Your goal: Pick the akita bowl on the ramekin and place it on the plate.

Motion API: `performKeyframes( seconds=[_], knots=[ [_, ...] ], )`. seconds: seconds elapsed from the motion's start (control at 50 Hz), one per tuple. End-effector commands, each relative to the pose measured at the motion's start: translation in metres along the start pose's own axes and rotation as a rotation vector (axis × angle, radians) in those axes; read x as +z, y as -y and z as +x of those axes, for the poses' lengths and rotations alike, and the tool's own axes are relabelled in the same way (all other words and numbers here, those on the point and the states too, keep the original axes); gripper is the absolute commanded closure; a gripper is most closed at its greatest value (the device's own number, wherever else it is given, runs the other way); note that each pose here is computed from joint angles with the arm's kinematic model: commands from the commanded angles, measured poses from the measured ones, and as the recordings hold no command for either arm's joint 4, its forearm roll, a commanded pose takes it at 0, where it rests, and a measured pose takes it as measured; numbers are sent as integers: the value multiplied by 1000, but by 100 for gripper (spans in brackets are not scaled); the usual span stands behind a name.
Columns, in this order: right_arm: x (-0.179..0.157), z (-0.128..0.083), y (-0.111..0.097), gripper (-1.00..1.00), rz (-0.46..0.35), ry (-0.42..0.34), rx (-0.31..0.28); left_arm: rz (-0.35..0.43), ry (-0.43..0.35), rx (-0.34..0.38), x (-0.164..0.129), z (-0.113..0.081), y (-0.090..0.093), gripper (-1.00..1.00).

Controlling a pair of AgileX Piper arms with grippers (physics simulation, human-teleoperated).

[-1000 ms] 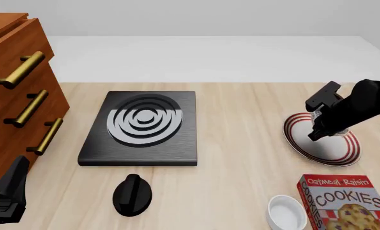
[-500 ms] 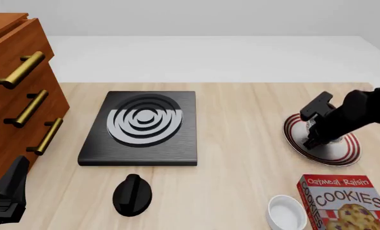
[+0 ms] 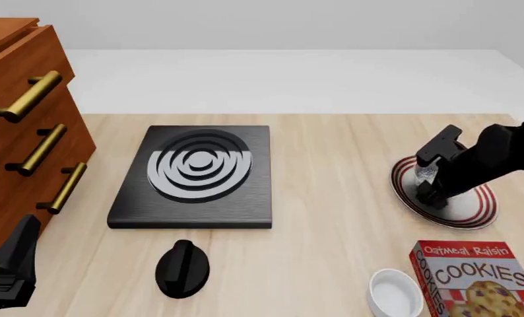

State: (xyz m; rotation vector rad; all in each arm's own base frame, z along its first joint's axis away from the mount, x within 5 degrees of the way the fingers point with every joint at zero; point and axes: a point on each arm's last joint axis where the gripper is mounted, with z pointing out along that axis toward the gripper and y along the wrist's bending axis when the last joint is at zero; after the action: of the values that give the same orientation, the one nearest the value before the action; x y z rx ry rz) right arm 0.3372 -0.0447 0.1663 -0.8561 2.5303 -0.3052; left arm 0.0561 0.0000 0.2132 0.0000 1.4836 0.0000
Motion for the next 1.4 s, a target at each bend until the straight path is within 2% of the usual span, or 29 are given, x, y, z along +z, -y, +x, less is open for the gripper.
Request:
performKeyframes(
  seconds=[0.02,0.36,0.56,0.78,0.88,0.9,0.94,0.98,1.02,1.16,1.2,1.26,1.28,1.34,1.36,1.4],
  knots=[
    [-10,-4,0,-100,7,12,-12,0,0,0,0,0,0,-100],
    [-42,-4,3,-100,34,35,-17,0,0,0,0,0,0,-100],
    [-64,-8,-6,-100,49,73,-33,0,0,0,0,0,0,-100],
    [-85,1,-24,-100,77,122,-50,0,0,0,0,0,0,-100],
    [-102,-3,-34,-100,110,200,-17,0,0,0,0,0,0,-100],
    [-106,-4,-35,-100,117,216,10,0,0,0,0,0,0,-100],
    [-108,-2,-41,-100,120,239,23,0,0,0,0,0,0,-100],
    [-114,-5,-44,-100,131,284,74,0,0,0,0,0,0,-100],
    [-113,-2,-47,-100,139,299,78,0,0,0,0,0,0,-100],
    [-123,4,-56,-100,175,397,169,0,0,0,0,0,0,-100],
    [-117,12,-55,-100,204,398,152,0,0,0,0,0,0,-100],
    [-117,13,-64,-100,187,415,153,0,0,0,0,0,0,-100],
    [-124,13,-67,-100,191,448,170,0,0,0,0,0,0,-100],
    [-129,15,-66,-100,214,478,179,0,0,0,0,0,0,-100],
    [-139,15,-65,-100,232,523,212,0,0,0,0,0,0,-100],
    [-144,17,-65,-100,251,545,212,0,0,0,0,0,0,-100]
  ],
)
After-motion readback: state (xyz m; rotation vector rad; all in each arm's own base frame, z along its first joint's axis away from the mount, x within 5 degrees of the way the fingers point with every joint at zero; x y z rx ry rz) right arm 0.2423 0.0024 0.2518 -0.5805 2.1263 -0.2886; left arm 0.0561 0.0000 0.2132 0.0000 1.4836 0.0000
